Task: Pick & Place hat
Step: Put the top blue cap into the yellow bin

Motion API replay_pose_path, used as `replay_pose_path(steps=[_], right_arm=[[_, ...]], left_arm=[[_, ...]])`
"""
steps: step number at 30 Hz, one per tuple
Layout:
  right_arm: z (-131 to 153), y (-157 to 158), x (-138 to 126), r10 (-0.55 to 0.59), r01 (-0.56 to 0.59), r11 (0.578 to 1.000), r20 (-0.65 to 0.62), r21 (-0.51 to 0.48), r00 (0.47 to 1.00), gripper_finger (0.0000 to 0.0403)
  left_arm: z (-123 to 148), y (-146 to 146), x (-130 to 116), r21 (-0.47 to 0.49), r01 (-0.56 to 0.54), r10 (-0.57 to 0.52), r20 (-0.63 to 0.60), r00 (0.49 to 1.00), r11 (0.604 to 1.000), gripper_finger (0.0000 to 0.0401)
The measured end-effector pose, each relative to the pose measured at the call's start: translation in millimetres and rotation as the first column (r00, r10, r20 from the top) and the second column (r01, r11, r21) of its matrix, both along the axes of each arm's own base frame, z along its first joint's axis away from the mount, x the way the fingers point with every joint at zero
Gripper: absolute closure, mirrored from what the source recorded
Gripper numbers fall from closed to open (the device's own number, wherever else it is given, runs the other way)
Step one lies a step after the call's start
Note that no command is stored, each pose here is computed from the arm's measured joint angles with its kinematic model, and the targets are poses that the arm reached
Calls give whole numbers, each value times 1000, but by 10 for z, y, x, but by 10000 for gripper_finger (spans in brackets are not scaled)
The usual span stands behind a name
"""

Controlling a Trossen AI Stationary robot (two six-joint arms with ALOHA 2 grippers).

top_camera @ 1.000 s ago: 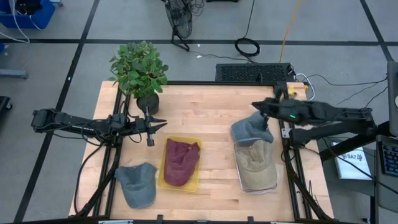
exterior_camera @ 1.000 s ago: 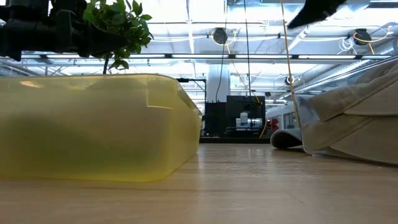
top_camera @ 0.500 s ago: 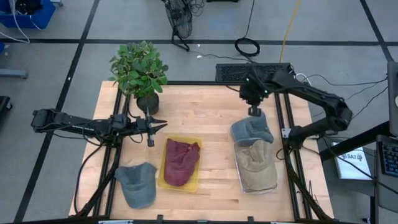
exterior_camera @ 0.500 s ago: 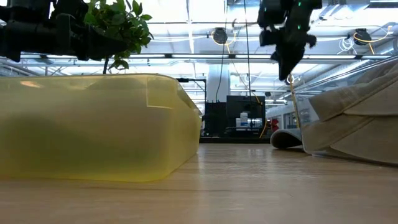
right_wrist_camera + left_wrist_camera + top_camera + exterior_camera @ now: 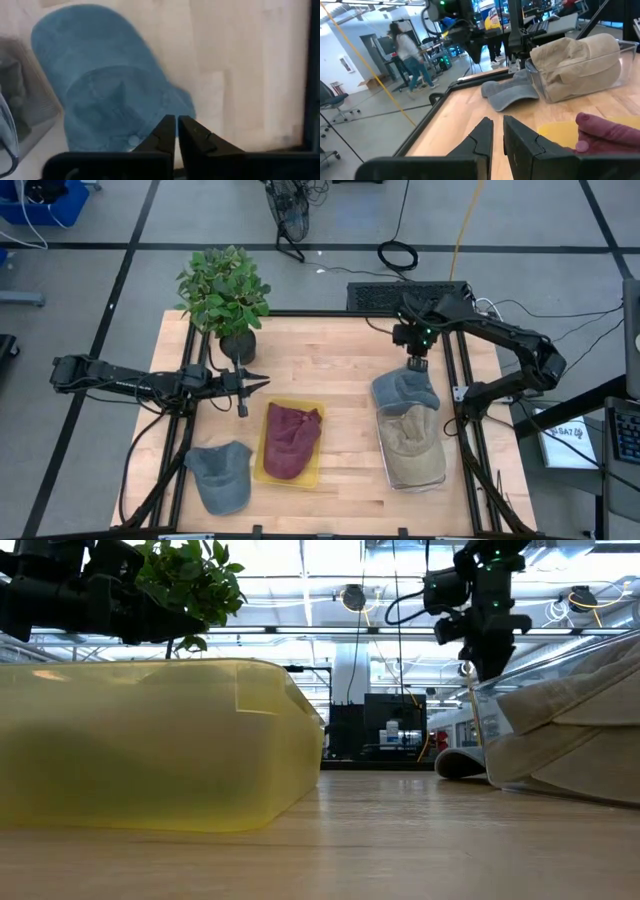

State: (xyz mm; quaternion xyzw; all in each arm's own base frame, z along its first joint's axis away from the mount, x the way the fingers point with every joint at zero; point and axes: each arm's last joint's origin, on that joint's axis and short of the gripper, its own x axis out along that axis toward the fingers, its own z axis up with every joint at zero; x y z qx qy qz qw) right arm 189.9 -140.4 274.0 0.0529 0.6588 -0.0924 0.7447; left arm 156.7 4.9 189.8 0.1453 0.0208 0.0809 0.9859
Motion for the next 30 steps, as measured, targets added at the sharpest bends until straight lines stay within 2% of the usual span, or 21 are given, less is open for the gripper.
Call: replay_pose_path(steps=[4,10,16,22,26,30], right_arm=[[-182,95,-26,51,-49,997,-41,51,998,346],[-510,218,-129,127,-110,986,-138,125,982,262],[-663,230,-147,159,-144,983,-131,117,979,206],[-664,189,-114,210,-206,977,-128,45,969,187],[-662,167,-55,239,-237,971,-48,33,970,187],[-728,161,-43,268,-268,963,-28,9,963,191]], left_arm=[[0,0,0,-31,-1,1,5,1000,1000,350],[-22,0,-1,-27,-2,1,-19,1000,1000,350],[-34,0,-2,-31,-2,1,-30,1000,1000,350],[-34,0,-1,-31,-2,1,-30,1000,1000,350],[-36,0,-2,-31,-3,2,-31,1000,1000,350],[-34,0,-1,-32,-2,1,-30,1000,999,350]])
